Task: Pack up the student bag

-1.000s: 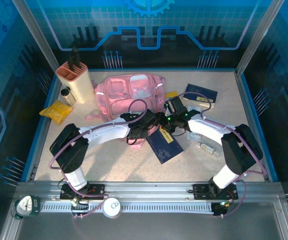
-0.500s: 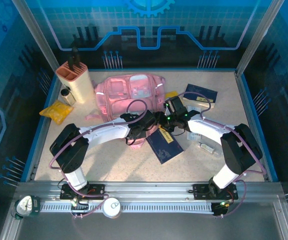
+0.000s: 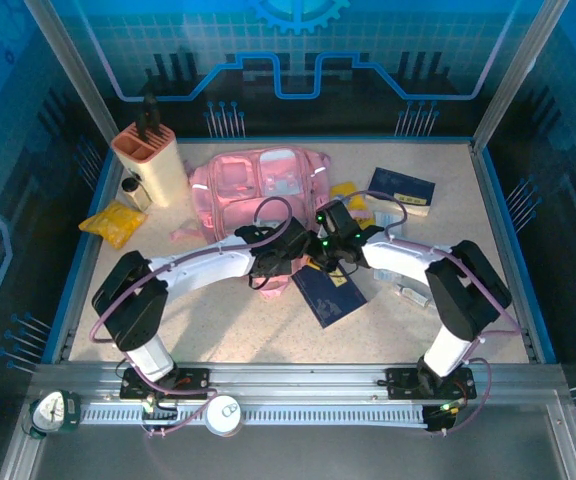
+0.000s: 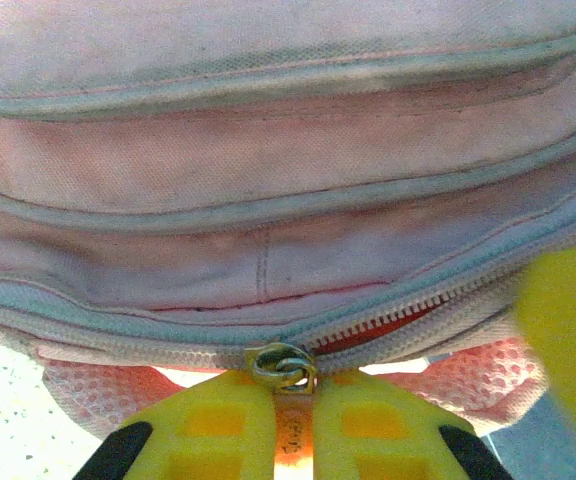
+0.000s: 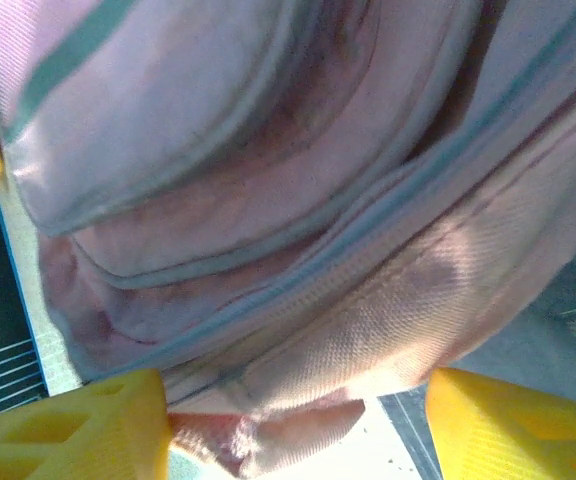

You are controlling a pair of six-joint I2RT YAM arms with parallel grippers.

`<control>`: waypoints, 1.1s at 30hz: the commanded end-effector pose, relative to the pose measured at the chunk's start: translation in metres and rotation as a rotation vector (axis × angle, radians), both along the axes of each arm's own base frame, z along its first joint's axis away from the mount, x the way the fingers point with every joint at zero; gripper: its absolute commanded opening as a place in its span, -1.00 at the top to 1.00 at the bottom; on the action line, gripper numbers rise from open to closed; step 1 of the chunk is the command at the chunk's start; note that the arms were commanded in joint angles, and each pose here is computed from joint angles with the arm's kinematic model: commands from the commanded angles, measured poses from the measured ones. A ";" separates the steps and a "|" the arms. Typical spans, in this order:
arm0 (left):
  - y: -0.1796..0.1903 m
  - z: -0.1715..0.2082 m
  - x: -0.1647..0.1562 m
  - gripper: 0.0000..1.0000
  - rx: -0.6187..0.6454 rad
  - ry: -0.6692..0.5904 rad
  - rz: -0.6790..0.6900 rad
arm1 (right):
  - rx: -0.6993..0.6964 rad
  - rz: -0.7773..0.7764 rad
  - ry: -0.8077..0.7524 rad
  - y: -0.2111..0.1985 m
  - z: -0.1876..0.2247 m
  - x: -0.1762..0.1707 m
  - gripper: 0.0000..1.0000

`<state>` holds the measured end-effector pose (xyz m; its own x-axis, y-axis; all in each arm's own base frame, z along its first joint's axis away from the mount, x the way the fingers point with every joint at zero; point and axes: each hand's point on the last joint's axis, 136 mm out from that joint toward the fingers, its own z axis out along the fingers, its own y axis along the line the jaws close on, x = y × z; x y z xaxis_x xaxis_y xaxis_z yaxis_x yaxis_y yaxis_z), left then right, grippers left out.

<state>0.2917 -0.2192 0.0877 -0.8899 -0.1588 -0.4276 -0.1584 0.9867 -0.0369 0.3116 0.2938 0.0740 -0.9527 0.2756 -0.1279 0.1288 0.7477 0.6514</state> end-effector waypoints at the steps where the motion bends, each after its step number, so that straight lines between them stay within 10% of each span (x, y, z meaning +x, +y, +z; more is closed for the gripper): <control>1: 0.006 0.014 -0.004 0.99 -0.008 -0.013 -0.024 | 0.011 -0.055 -0.016 0.010 -0.001 0.017 -0.28; 13: 0.043 0.009 -0.019 1.00 0.039 0.025 -0.010 | -0.104 -0.068 -0.073 -0.023 -0.007 0.032 1.00; 32: 0.053 -0.010 -0.016 1.00 -0.123 0.070 0.012 | -0.160 -0.039 -0.158 -0.082 0.030 0.068 1.00; 33: 0.046 -0.006 -0.012 1.00 -0.150 0.054 0.002 | -0.151 -0.022 -0.149 -0.077 0.032 0.062 0.67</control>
